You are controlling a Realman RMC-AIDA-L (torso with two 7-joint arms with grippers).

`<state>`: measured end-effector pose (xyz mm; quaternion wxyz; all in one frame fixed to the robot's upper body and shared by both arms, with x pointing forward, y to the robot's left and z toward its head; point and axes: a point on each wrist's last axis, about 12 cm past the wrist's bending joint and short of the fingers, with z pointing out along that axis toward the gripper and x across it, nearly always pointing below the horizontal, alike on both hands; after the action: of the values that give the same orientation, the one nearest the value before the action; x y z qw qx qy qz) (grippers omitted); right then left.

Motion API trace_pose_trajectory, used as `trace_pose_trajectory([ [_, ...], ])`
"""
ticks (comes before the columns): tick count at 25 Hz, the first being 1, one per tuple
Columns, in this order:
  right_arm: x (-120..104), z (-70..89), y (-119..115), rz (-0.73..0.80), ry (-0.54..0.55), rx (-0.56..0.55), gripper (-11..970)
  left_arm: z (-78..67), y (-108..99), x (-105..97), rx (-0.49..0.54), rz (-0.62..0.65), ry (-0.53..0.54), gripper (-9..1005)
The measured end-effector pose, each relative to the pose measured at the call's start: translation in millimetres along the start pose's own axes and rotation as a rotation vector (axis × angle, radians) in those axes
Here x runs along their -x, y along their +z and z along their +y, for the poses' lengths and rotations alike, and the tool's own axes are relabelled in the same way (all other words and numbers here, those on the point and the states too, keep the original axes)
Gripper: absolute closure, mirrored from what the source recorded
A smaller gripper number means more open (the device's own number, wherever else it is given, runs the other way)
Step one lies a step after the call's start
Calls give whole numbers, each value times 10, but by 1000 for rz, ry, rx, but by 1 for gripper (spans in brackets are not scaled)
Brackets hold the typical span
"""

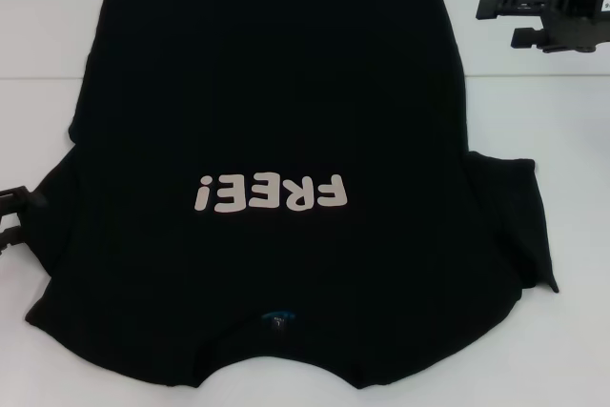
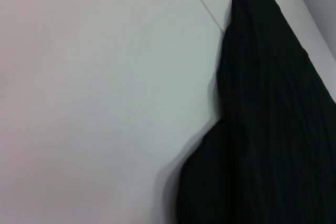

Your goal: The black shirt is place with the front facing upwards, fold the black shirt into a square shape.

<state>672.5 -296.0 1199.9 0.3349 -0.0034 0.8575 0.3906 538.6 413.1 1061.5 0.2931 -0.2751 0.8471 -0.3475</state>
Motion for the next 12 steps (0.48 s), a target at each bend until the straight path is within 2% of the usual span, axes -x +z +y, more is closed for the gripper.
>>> trace_pose_trajectory([
  [5,5,-16,-21,-10,9,1,43,-17,26,17,24,16,21,424],
  [12,12,-29,-38,-16,14,2,43,-32,49,17,35,26,33,661],
])
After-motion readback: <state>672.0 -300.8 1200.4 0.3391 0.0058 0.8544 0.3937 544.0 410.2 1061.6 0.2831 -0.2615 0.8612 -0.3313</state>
